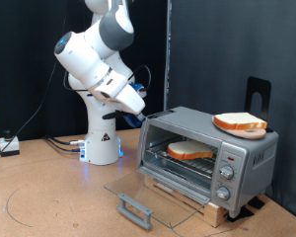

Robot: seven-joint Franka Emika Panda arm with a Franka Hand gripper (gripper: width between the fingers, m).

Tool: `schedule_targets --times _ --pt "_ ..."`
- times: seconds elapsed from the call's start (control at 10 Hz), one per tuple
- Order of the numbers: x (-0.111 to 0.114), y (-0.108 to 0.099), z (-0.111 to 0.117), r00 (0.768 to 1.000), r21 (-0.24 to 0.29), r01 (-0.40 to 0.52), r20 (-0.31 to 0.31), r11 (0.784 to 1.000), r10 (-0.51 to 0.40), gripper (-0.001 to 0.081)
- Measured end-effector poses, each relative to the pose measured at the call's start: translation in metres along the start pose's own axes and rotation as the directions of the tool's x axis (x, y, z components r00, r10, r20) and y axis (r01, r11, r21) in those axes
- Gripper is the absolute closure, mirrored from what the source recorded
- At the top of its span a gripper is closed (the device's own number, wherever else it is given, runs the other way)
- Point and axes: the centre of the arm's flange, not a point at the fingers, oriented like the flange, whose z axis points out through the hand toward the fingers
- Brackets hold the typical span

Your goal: Make a piece of toast with the oven

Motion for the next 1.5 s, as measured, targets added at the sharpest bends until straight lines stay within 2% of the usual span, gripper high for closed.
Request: schedule_targets --times 0.4,0.6,1.1,1.5 --pt "0.030 -0.042 0.005 0.992 -0.013 0.118 0.045 0.993 -0.117 0.0349" --pt "0.044 -0.064 0.011 0.989 -0.009 0.140 0.056 0.990 -0.139 0.0349" --pt "0.080 -0.120 0.032 0.991 -0.006 0.120 0.066 0.993 -0.119 0.0349" --pt "0.103 -0.156 0.070 0.987 -0.029 0.090 0.134 0.996 -0.085 0.0349"
